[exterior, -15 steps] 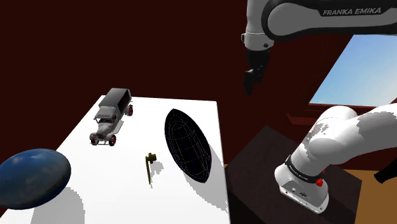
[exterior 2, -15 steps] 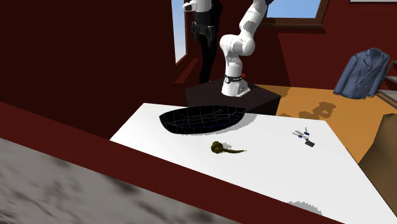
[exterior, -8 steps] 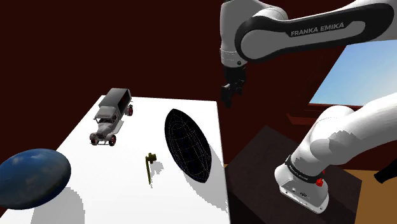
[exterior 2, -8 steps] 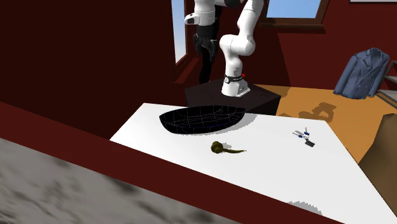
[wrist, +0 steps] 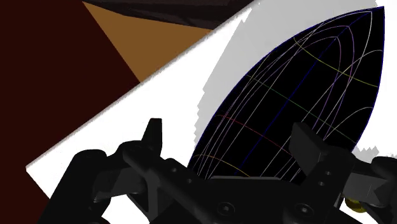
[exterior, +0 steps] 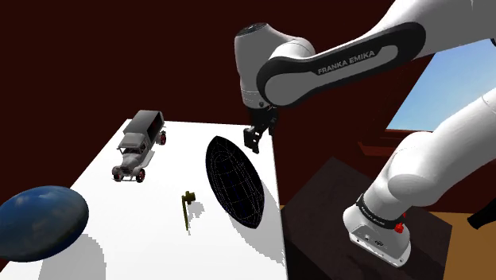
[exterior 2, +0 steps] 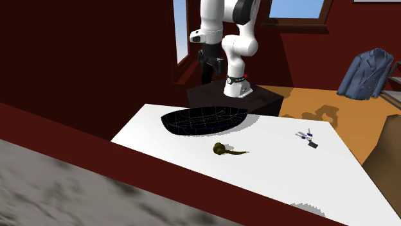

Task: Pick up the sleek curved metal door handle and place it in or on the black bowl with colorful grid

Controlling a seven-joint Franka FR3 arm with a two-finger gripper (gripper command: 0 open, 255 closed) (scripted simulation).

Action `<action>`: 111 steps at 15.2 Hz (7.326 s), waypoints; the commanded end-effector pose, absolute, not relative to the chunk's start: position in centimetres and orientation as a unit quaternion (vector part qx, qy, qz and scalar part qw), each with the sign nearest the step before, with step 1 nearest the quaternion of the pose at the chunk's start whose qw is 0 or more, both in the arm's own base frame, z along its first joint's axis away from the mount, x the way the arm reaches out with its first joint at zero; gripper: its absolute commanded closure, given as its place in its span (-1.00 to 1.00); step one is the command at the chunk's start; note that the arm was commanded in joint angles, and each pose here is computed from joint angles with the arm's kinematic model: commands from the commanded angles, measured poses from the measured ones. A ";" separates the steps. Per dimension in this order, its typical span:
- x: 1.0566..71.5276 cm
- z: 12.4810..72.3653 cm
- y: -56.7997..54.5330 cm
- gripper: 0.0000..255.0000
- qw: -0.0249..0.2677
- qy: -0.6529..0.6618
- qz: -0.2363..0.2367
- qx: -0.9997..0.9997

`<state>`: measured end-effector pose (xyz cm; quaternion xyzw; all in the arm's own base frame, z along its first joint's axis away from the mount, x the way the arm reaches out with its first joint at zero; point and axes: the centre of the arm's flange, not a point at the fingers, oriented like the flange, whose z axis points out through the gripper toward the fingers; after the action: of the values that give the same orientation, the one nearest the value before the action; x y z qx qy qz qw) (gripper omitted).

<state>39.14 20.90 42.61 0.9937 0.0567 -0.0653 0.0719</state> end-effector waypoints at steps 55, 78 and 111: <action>52.4 23.9 45.8 1.00 0.107 0.050 -0.043 0.992; 52.4 36.0 45.8 1.00 0.107 0.050 -0.043 0.992; 50.0 31.2 27.4 1.00 0.107 0.050 -0.043 0.992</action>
<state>49.97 27.53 31.79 0.9921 0.0500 -0.0427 0.1072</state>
